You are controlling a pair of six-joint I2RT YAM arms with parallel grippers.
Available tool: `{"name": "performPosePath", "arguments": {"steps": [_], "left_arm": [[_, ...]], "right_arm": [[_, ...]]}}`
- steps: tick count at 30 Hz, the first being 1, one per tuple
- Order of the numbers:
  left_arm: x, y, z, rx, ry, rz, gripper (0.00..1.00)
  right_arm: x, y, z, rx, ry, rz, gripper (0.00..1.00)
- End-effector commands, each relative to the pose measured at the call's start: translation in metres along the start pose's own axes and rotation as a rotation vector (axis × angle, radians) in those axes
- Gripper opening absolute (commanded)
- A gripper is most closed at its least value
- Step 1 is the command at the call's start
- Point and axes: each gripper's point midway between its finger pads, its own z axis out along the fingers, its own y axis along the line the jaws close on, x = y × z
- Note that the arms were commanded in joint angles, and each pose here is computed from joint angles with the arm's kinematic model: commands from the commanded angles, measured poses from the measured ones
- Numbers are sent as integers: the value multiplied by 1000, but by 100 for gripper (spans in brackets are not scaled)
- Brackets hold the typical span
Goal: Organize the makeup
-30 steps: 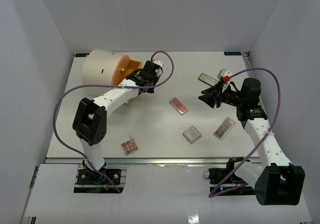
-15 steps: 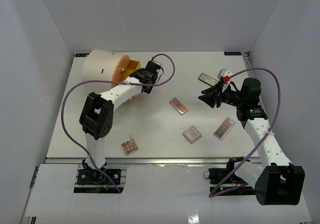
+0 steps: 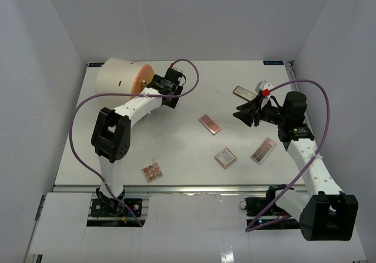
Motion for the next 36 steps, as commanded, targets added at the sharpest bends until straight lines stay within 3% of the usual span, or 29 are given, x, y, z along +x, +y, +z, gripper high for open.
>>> {"name": "performPosePath", "arguments": {"steps": [1,7,12,15,20,27,36], "left_arm": [[-28,26,-19,-39,-76,-57,97],[-34,10,-38,72,-115,-86,96],[-21,-9,-47,93,-117,-82,87],[-13,-8,-43,29,-119,-125,79],[10,8,-20,-209,-84,-221,66],[17,28,-3,-465,-93,-312,60],[15,22,14,-514,-88,-317,54]], "right_arm": [[-5,-2,0,0,-15,-32,43],[-4,-2,0,2,-14,-33,43],[-3,-3,0,1,-11,-28,43],[-3,-3,0,4,-11,-28,43],[-2,-3,0,5,-10,-25,43],[-2,-4,0,7,-9,-26,43],[-1,-5,1,4,-6,-27,43]]}}
